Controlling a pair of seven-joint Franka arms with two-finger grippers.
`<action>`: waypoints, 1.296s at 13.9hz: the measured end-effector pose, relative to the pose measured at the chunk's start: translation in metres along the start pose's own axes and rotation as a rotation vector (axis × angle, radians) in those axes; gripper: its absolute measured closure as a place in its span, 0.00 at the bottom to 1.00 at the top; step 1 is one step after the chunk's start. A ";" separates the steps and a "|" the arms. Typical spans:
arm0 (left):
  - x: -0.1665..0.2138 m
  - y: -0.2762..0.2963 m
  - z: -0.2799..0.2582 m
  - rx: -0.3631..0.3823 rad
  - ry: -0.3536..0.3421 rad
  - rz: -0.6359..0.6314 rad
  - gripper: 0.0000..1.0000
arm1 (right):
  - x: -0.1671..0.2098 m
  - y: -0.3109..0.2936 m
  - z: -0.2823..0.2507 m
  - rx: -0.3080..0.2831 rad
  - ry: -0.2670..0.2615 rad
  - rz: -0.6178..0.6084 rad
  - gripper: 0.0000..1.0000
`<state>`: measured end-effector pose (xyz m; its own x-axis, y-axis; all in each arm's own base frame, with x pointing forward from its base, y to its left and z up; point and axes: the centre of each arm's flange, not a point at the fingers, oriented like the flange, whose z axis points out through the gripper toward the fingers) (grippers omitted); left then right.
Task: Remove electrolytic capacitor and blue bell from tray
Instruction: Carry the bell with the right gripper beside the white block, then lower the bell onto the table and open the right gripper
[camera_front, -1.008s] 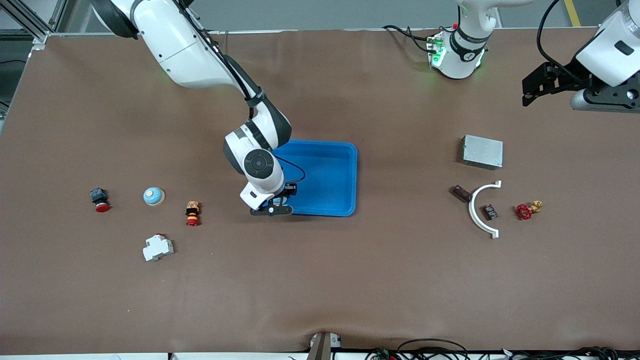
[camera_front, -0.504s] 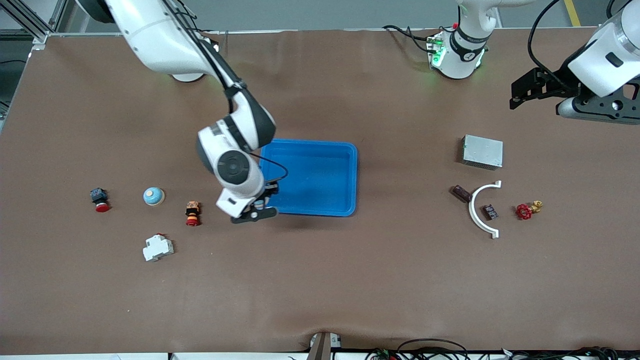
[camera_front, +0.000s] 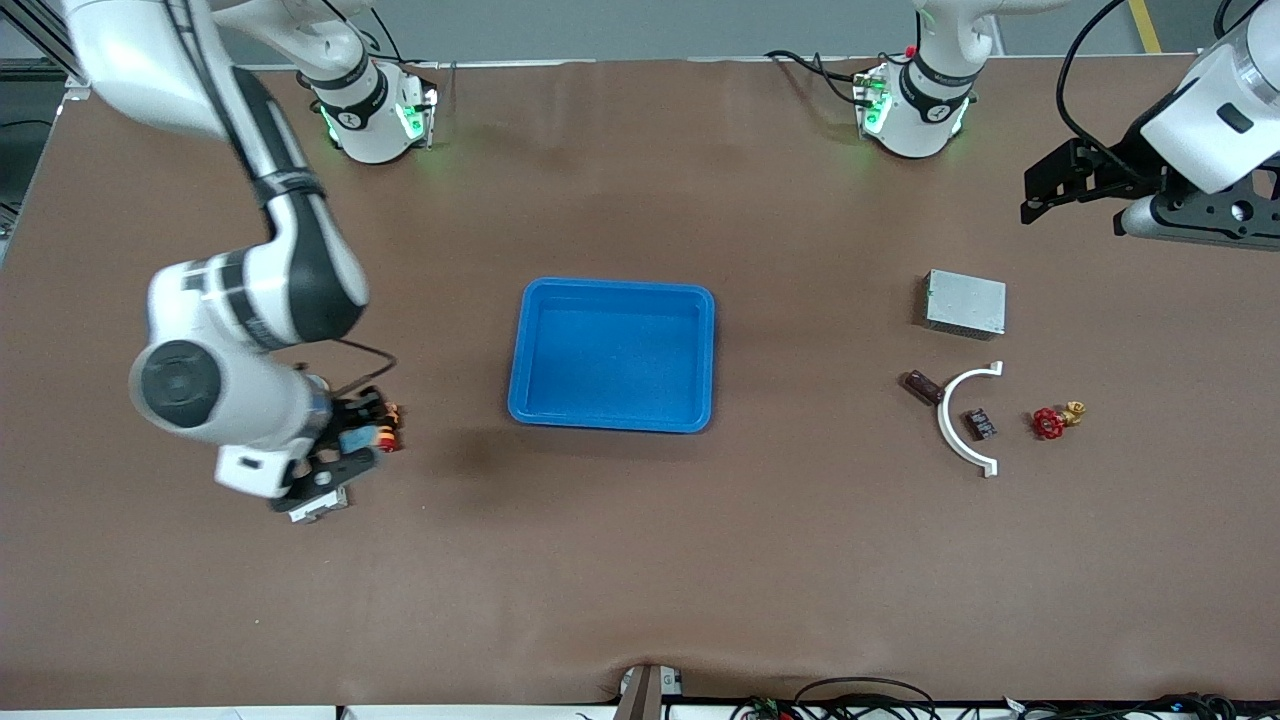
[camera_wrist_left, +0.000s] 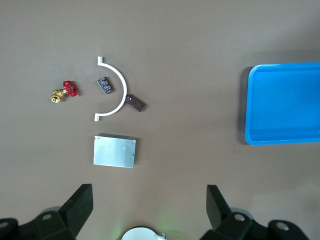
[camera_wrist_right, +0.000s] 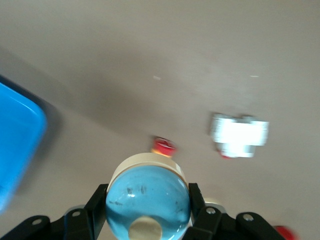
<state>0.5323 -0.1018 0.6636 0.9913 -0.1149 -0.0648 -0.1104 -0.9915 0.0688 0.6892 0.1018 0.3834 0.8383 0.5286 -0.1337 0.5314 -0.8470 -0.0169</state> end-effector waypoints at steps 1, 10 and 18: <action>0.001 -0.001 0.002 -0.002 -0.005 -0.001 0.00 | -0.013 0.031 0.005 0.004 -0.006 -0.044 0.32; 0.016 -0.017 0.019 0.001 0.008 -0.019 0.00 | -0.085 0.206 0.140 -0.014 0.001 -0.274 0.32; 0.006 -0.068 0.004 0.018 0.092 -0.052 0.00 | -0.079 0.212 0.206 -0.027 0.000 -0.299 0.32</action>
<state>0.5457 -0.0353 0.6547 0.9980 -0.0579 0.0239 -0.0590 -0.9970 0.0494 0.7103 -0.1313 0.1863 0.6441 0.7544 -0.1265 0.7578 -0.6519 -0.0290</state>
